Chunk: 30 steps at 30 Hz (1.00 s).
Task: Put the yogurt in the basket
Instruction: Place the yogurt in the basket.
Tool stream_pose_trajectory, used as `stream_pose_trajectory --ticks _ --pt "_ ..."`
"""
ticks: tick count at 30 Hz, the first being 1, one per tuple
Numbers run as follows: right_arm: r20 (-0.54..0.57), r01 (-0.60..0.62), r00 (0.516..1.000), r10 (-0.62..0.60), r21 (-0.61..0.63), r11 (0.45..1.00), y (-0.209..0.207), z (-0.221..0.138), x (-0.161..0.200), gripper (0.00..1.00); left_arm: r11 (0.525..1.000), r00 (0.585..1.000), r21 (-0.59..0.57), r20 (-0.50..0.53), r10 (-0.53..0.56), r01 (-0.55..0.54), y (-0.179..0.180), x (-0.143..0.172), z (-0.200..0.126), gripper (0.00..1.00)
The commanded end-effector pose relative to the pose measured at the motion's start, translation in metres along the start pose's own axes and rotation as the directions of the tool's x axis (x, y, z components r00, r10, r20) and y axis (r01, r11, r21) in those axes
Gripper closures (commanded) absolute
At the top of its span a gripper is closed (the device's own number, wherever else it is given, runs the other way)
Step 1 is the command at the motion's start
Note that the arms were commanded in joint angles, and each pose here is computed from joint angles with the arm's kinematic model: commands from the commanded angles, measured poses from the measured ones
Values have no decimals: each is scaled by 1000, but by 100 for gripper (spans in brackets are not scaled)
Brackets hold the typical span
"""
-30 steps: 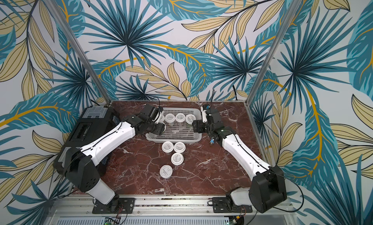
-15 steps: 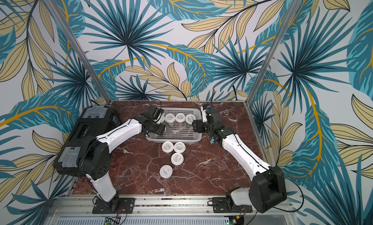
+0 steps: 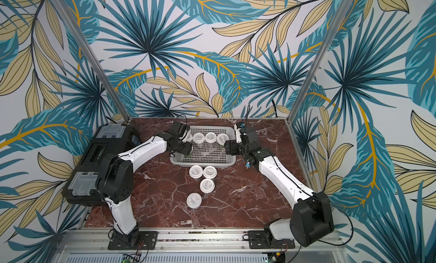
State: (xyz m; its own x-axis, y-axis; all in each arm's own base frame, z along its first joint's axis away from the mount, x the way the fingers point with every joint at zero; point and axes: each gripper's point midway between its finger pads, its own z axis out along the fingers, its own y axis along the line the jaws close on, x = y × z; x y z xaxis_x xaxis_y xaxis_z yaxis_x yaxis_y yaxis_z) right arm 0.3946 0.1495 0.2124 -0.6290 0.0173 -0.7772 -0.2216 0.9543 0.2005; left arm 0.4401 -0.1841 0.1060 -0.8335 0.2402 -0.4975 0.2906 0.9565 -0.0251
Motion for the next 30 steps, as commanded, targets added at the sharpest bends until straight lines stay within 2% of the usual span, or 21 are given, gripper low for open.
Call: stream_pose_trajectory --ticks 1,7,13,16,20,26,30 --pt "-11 -4 1000 4 14 1000 -5 6 6 13 1000 1000 6 -12 6 -6 2 -4 5 33" --pt "-11 -5 1000 5 16 1000 -5 6 6 13 1000 1000 0 -24 2 -2 4 -1 10 33" --pt "-11 -6 1000 6 13 1000 -5 6 6 13 1000 1000 -7 -23 -10 10 6 0 -2 20" --pt "-11 -4 1000 4 11 1000 -4 5 6 13 1000 1000 -20 -16 -9 9 8 -1 -15 17" --pt "-11 -6 1000 6 9 1000 -4 5 6 13 1000 1000 -27 16 -11 11 10 -8 -35 11" --pt "-10 -9 1000 9 7 1000 -3 5 5 13 1000 995 -18 99 -15 17 7 -26 -66 11" --pt "-16 -7 1000 8 6 1000 -3 7 7 13 1000 987 26 162 -13 9 -9 -41 -84 12"
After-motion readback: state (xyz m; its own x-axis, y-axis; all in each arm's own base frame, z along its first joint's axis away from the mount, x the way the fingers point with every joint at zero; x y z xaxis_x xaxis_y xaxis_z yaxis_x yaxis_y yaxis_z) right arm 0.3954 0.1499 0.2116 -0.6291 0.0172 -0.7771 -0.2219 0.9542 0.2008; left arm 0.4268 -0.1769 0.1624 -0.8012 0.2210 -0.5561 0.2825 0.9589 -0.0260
